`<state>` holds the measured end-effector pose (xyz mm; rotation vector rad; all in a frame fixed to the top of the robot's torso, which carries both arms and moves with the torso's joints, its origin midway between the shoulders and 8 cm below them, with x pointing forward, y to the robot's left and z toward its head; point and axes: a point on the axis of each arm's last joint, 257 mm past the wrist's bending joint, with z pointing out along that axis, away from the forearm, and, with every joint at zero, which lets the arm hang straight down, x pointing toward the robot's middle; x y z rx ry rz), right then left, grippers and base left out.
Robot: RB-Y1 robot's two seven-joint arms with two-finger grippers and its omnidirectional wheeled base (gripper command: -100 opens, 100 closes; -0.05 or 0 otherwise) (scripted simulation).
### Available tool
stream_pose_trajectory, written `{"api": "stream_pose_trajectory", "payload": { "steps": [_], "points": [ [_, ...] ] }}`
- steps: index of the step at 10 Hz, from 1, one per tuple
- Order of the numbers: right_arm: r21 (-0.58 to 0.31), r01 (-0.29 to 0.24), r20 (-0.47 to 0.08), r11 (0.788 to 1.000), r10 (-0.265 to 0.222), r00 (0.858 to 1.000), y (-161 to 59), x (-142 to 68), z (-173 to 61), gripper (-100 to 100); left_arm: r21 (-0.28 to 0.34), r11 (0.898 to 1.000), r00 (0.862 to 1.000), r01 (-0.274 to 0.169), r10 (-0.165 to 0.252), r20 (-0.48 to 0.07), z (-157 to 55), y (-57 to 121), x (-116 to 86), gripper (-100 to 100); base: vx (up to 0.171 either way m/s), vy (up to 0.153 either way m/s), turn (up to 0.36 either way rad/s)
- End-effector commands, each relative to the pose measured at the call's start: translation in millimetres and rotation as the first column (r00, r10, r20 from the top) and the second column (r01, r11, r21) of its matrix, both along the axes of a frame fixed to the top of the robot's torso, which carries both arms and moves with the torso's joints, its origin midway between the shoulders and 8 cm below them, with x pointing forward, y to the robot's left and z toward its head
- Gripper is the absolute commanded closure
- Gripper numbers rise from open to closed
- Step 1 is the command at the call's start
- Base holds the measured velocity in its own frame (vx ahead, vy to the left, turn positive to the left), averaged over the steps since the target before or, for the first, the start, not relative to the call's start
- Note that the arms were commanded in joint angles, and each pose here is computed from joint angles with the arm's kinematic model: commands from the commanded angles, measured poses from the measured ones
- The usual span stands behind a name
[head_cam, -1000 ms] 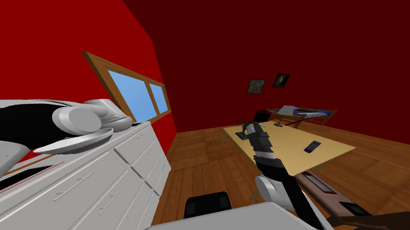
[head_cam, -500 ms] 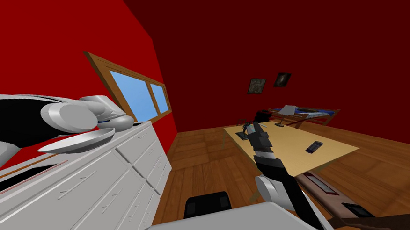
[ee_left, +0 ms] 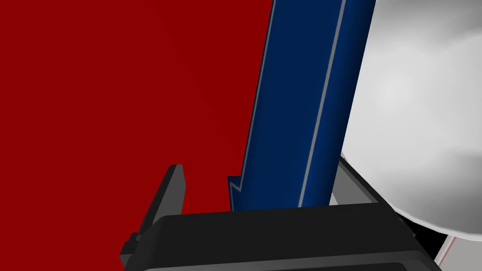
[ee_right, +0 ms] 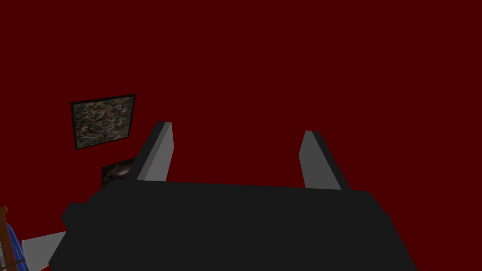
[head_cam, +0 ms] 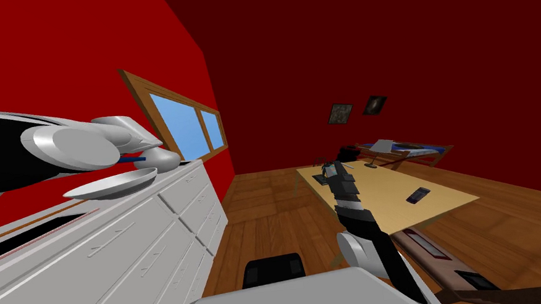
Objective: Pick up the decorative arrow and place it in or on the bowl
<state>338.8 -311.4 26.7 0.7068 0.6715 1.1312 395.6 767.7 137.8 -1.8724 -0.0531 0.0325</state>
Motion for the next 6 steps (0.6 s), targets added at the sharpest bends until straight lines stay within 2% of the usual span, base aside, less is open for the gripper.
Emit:
{"api": "stream_pose_trajectory", "payload": {
  "steps": [1, 6],
  "points": [
    [0.0, 0.0, 0.0, 1.0, 0.0, 1.0, 0.0, 0.0, 0.0, 0, 0.0, 1.0, 1.0, 0.0, 0.0, 0.0, 0.0, 0.0, 0.0, 0, 0.0, 0.0, 0.0],
    [0.0, 0.0, 0.0, 1.0, 0.0, 1.0, 0.0, 0.0, 0.0, 0, 0.0, 1.0, 1.0, 0.0, 0.0, 0.0, -0.1, 0.0, 0.0, 0, 0.0, 0.0, 0.0]
  ]
}}
